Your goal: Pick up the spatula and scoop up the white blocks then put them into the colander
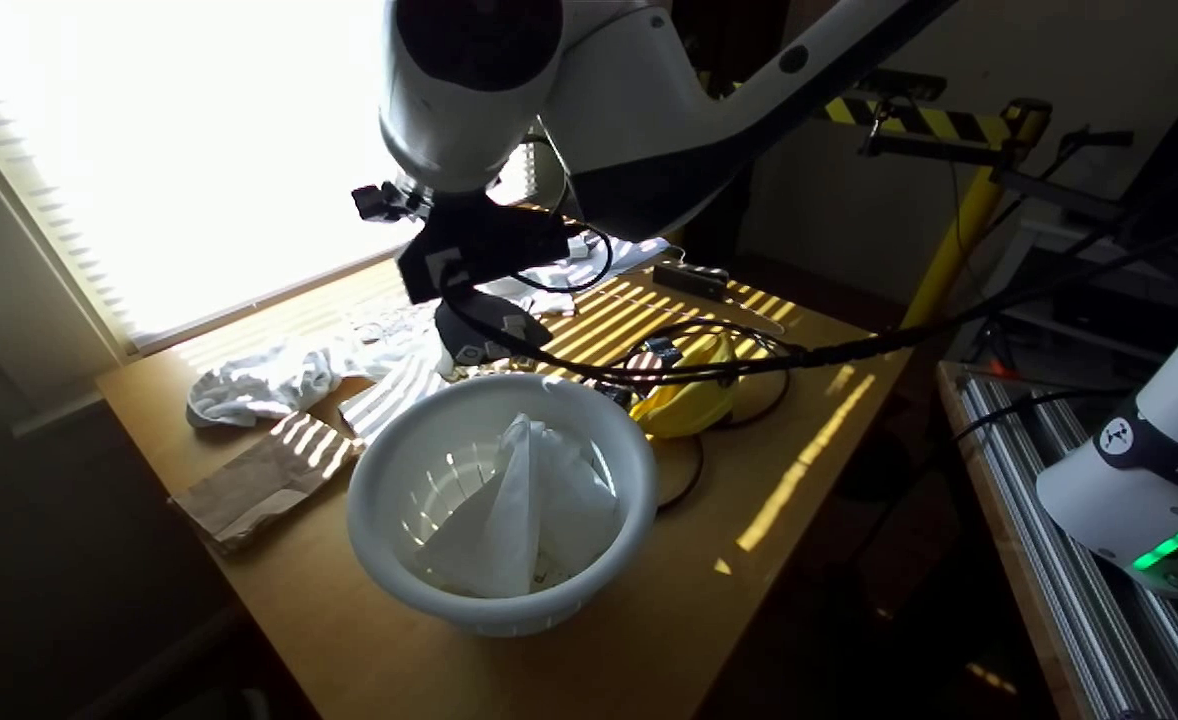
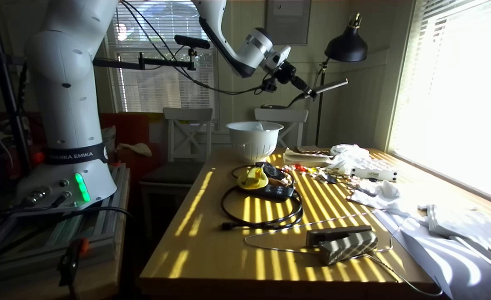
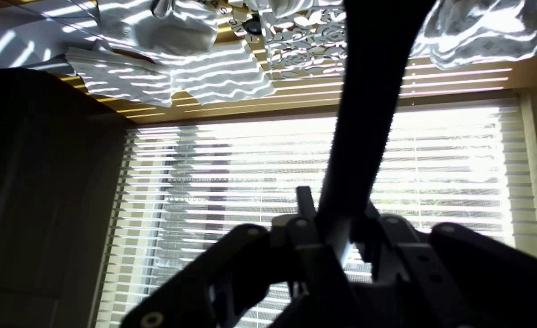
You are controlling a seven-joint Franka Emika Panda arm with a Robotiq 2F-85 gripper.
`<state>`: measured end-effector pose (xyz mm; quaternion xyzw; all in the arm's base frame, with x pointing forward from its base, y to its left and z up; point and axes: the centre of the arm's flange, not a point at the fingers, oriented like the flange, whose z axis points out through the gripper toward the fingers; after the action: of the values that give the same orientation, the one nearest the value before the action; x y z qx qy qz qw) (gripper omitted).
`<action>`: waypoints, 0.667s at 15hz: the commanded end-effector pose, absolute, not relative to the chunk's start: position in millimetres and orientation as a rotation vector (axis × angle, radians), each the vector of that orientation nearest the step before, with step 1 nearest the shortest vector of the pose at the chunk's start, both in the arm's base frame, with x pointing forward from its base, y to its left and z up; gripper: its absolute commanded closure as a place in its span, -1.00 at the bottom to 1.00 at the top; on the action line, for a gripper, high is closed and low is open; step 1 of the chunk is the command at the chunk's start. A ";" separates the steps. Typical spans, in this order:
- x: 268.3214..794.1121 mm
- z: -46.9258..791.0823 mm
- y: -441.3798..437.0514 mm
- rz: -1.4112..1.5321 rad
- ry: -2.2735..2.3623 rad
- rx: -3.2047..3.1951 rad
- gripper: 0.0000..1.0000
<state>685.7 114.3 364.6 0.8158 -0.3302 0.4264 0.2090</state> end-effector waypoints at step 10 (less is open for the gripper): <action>642.6 408.7 221.0 1.961 -0.420 2.000 0.88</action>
<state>666.4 218.8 390.8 0.7391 -0.1632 0.6298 0.1744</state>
